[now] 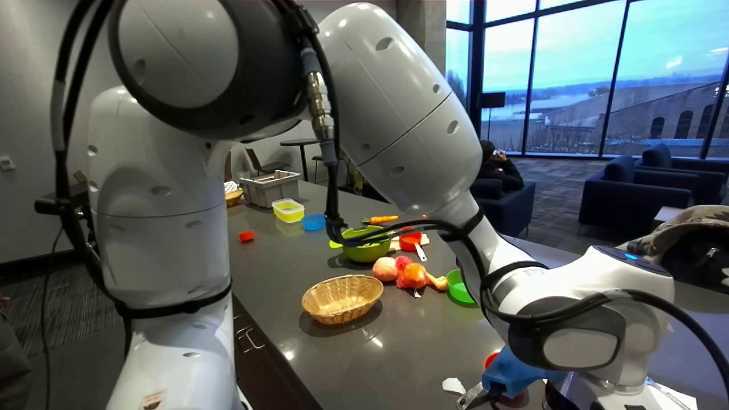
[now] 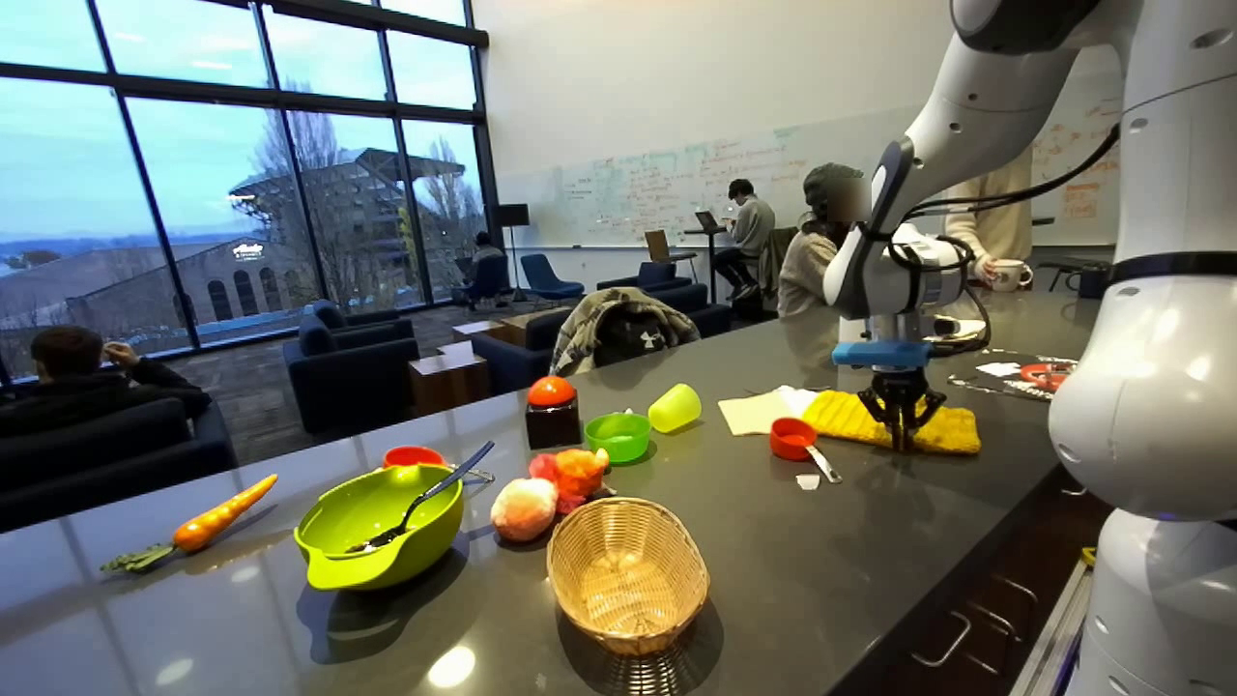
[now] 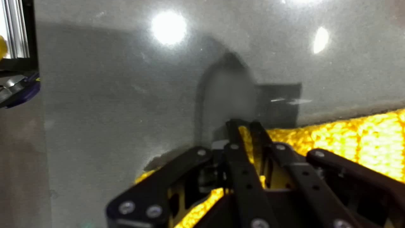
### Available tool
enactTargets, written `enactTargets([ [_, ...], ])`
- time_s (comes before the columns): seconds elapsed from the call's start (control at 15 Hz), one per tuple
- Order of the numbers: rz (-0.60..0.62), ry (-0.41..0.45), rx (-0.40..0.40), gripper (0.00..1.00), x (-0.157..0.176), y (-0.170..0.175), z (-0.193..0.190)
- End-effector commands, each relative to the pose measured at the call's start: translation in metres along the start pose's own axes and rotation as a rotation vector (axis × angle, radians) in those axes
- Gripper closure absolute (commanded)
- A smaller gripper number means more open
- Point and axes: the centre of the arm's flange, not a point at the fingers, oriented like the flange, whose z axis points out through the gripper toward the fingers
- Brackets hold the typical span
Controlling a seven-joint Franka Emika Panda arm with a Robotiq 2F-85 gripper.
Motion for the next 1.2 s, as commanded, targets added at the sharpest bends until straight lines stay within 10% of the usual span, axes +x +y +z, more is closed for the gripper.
enactTargets([
  [0.0,-0.004,0.0,0.012,1.0,0.003,0.005,0.004],
  [1.13,-0.06,0.089,0.037,0.99,0.001,0.031,-0.077],
])
